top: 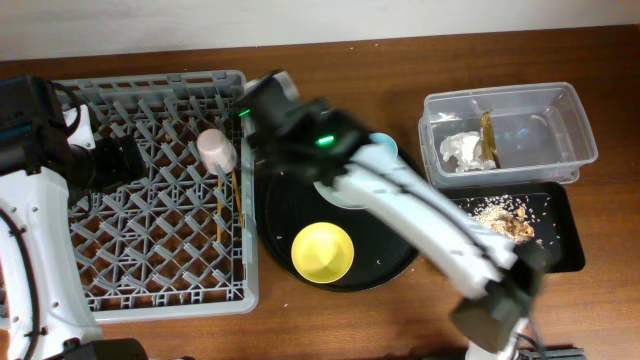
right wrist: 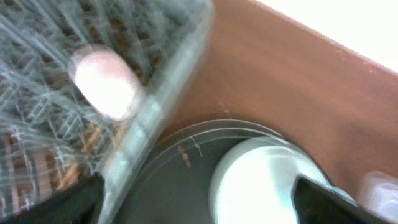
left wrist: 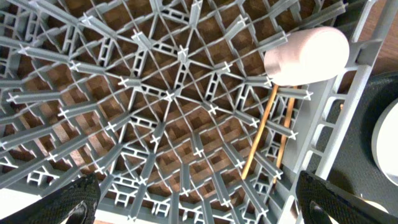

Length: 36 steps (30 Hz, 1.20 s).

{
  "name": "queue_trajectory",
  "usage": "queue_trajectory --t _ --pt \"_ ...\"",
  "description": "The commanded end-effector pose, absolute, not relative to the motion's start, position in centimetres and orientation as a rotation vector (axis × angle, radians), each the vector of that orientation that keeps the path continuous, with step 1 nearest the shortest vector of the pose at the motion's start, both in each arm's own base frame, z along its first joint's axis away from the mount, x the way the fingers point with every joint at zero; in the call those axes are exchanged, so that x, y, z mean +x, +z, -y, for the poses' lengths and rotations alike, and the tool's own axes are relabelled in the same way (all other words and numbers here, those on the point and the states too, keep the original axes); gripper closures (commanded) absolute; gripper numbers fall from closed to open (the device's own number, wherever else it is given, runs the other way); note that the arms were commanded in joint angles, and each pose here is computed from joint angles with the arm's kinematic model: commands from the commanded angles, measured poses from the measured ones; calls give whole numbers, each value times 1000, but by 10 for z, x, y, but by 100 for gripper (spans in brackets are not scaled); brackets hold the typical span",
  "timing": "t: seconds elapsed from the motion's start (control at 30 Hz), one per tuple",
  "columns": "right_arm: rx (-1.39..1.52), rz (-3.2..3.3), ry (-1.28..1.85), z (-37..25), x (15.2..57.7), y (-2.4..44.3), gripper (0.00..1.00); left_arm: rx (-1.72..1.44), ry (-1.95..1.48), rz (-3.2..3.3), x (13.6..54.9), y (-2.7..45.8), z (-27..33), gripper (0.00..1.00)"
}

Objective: Sort waste into correct bins and load items into the dishwasher rack
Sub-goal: 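Grasp the blue cup with the right gripper and lift it, then hand the blue cup from the right gripper to the left gripper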

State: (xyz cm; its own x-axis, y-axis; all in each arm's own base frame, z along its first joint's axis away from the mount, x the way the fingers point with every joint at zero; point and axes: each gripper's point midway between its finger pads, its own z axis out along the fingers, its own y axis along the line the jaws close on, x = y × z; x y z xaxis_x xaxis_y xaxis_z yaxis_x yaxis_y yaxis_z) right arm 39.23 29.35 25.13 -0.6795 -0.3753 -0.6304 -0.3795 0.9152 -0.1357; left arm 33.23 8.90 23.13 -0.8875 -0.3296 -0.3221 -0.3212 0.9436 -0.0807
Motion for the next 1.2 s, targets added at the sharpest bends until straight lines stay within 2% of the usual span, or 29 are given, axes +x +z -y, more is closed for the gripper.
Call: queue_trajectory --t 0.0,0.1,0.17,0.33,0.4,0.43,0.47,0.5,0.53,0.67,0.77,0.87,0.93,1.0,1.03,1.17 --pt "-458 -2617 -124 -199 387 236 34 -498 -21 -2745 332 237 -92 1" --pt "-452 -2870 -109 -148 382 187 44 -498 -21 -2745 332 237 -92 1" --pt "-435 -2895 -116 -142 389 156 52 -498 -21 -2745 332 237 -92 1" --pt "-456 -2843 -78 -150 399 81 54 -498 -21 -2745 332 237 -92 1" --pt "-475 -2832 -79 -149 398 65 62 -498 -21 -2745 332 237 -92 1" --pt "-479 -2832 -81 -149 398 64 70 -498 -21 -2745 332 237 -92 1" --pt "-501 -2804 -76 -151 402 76 88 -498 -21 -2745 332 237 -92 1" --pt "-498 -2784 -68 -152 406 88 88 -498 -21 -2745 332 237 -92 1" --pt "-489 -2748 -55 -154 410 120 96 -498 -21 -2745 332 237 -92 1" --pt "-534 -2615 337 -187 378 247 96 -498 -21 -2745 332 237 -92 1" --pt "-673 -2386 832 -197 323 331 96 -498 -22 -2744 332 237 -92 1" --pt "-757 -2273 1087 -182 297 353 96 -463 -37 -2620 360 249 -96 1" --pt "-797 -2218 1167 -176 289 359 96 -282 -695 -2556 363 270 -12 1" --pt "-841 -2161 1220 -181 283 366 96 335 -1271 -2191 341 331 80 1" --pt "-846 -2141 1241 -183 283 369 96 479 -1440 -2067 324 351 113 1" --pt "-940 -1907 1437 -197 268 400 96 918 -1563 -1948 282 358 214 1"
